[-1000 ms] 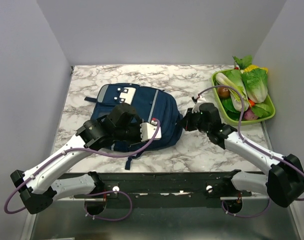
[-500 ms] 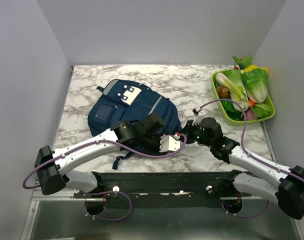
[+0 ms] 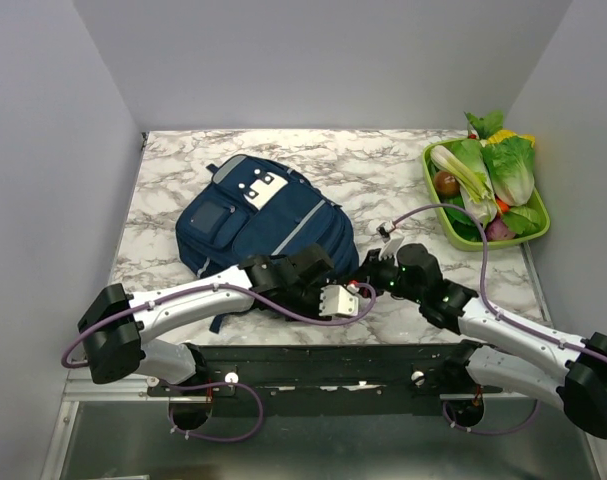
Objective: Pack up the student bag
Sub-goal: Zip the student bag at the center of the board.
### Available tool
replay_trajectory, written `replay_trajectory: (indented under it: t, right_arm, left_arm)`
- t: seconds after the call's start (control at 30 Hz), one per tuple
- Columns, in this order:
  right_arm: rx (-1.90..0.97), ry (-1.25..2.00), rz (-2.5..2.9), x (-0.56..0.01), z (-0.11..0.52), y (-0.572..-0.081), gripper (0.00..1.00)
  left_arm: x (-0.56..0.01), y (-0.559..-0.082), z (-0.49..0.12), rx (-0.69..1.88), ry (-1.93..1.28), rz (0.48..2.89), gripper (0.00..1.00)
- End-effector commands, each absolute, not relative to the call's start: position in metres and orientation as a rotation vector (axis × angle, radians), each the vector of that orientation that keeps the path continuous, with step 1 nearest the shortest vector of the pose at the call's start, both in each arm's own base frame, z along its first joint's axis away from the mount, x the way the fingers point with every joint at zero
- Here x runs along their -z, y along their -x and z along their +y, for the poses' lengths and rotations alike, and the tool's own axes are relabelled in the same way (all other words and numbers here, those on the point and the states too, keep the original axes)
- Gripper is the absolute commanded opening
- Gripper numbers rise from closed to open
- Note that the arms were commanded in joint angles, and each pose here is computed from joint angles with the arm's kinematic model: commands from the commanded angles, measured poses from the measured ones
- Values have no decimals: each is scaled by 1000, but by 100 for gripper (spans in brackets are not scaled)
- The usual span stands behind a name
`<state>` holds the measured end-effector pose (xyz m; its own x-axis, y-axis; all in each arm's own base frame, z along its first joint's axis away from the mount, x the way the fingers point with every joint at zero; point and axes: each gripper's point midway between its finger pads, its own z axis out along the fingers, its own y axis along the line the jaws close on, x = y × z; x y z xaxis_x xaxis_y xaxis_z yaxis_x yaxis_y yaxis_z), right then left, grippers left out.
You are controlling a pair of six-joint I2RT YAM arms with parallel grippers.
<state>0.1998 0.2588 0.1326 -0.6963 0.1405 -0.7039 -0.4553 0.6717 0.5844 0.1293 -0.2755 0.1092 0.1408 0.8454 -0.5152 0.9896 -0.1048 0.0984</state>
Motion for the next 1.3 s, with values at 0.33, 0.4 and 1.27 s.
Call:
replay_trajectory:
  t: [0.33, 0.4, 1.27]
  right_arm:
    - [-1064, 287, 2150, -130, 271, -179, 1]
    - [-1068, 289, 2156, -128, 270, -177, 1]
    - [-1036, 288, 2149, -136, 266, -178, 1]
  left_arm:
    - [-140, -170, -275, 246, -1790, 1732, 29]
    - [-144, -168, -272, 248, -1785, 1733, 30]
    - [-104, -159, -249, 190, -1868, 1817, 0]
